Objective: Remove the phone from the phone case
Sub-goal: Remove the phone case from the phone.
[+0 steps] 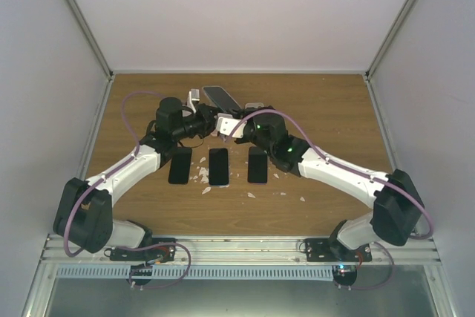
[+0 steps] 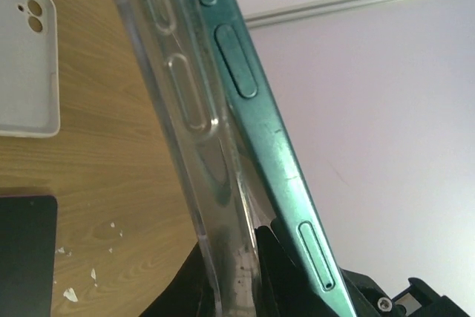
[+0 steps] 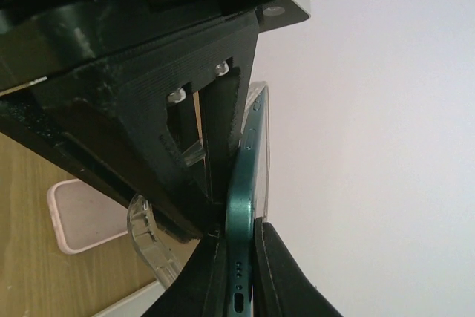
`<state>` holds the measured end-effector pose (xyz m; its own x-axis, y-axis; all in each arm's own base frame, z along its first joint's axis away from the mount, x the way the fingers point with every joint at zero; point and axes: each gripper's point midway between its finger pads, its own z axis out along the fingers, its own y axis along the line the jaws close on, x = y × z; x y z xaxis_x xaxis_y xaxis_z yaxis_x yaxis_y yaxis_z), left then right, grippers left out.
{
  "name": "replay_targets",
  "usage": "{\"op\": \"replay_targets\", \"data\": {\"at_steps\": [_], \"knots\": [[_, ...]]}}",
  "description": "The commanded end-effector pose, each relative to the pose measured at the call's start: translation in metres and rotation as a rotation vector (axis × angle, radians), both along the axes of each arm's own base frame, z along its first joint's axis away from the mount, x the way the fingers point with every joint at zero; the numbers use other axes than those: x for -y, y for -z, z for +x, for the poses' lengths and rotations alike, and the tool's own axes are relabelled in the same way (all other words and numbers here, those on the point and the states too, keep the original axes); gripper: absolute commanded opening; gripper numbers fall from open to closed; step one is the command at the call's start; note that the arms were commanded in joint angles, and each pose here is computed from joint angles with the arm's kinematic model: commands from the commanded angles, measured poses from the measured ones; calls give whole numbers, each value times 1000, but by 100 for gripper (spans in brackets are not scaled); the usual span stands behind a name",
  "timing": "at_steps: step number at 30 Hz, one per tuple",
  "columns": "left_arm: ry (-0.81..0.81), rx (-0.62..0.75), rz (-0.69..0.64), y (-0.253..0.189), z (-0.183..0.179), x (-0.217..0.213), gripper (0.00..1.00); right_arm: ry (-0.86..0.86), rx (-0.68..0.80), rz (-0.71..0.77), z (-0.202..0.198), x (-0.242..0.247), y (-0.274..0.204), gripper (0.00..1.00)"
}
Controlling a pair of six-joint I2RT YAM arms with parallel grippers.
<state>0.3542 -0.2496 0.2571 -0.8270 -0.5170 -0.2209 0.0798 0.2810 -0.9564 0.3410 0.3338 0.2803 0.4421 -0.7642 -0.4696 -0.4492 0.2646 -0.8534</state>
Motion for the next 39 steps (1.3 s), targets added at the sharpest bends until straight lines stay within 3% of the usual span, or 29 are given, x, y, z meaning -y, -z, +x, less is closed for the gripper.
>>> {"op": "replay_targets", "data": {"at_steps": [1,20,30,39], "knots": [[265,80,-11,-17,-53,31,0,138,53,154,18,38,-68,1],[44,-44,157,35,-14,-17,0,129,-12,244,-11,65,-112,0],[36,9,152,21,-6,-22,0,130,-48,245,-22,82,-113,1],[51,102,195,8,-7,-26,0,224,-69,192,-5,125,-86,1]]}}
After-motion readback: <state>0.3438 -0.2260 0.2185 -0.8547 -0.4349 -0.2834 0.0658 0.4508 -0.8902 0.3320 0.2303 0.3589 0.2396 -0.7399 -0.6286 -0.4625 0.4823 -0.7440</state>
